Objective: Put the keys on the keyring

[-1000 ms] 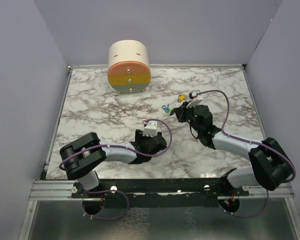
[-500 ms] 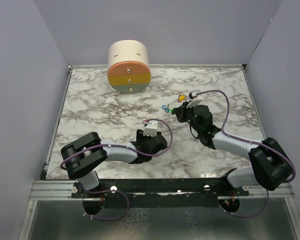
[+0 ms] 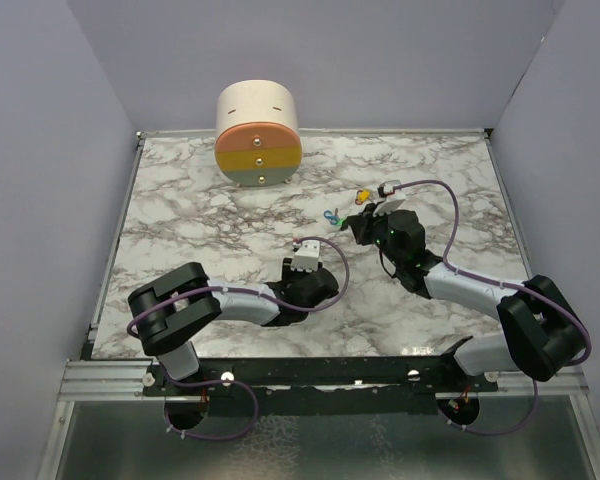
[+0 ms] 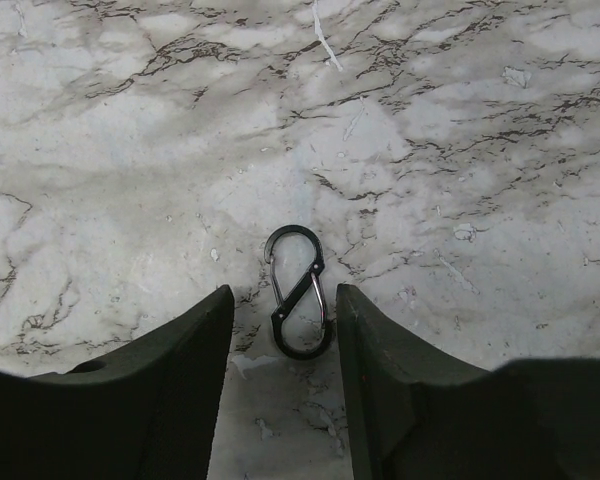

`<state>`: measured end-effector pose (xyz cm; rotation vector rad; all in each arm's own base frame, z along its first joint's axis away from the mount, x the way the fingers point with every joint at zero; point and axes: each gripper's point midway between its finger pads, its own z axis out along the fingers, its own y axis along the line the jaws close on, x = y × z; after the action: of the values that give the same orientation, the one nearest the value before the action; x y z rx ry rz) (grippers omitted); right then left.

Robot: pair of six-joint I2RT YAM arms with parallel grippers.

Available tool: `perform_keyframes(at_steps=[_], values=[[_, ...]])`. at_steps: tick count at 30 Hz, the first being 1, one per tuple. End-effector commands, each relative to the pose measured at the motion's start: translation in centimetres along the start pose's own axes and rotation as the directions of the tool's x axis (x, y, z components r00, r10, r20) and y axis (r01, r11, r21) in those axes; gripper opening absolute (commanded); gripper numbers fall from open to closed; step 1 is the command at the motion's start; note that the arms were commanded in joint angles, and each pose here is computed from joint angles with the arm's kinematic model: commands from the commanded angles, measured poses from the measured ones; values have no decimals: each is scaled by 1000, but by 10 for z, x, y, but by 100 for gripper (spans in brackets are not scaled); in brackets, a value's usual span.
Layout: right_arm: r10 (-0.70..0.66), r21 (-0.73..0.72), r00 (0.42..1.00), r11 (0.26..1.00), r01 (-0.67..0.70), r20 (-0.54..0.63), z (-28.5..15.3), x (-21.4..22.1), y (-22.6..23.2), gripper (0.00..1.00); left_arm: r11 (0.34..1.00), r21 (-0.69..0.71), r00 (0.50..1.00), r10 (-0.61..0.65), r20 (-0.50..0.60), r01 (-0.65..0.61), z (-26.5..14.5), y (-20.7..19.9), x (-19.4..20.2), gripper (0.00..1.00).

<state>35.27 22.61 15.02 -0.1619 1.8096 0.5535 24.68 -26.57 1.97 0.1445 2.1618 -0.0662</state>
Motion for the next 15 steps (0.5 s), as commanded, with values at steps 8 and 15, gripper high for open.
perform_keyframes(at_steps=[8,15], values=[[-14,19,1000,1000,14,-4,-2,2,-5,1,999,-11,998,52,-36,-53,1,4,12,29],[-16,17,1000,1000,16,-7,-1,2,-5,1,998,-6,998,55,-29,-55,1,3,9,12]])
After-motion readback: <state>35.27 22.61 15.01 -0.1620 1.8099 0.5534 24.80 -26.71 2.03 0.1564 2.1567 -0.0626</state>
